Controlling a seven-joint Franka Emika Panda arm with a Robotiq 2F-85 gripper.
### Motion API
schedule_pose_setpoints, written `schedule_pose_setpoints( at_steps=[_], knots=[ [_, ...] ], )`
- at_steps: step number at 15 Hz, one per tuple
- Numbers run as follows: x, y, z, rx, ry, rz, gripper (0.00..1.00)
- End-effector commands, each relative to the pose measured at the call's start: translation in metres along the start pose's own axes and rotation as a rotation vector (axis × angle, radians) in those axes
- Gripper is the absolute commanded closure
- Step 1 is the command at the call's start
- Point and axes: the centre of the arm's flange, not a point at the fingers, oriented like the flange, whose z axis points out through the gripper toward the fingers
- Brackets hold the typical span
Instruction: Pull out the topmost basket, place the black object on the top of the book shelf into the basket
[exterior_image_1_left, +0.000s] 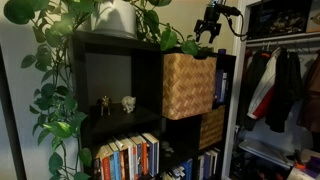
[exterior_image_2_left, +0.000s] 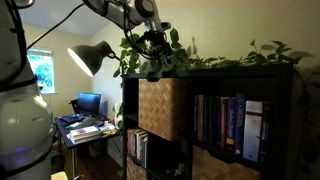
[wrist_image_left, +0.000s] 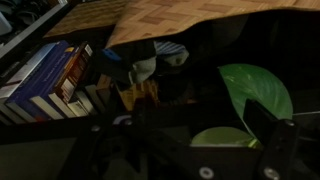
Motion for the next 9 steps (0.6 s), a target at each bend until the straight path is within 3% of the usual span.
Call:
schedule_pose_setpoints(
  at_steps=[1, 4, 5, 9],
  knots=[
    [-0.001, 0.003, -0.007, -0.001, -0.027, 0.069, 0.00],
    [-0.013, 0.000, -0.009, 0.023, -0.062, 0.123, 0.00],
    [-0.021, -0.003, -0.011, 0.040, -0.077, 0.140, 0.20],
    [-0.048, -0.014, -0.019, 0.095, -0.101, 0.160, 0.47]
  ],
)
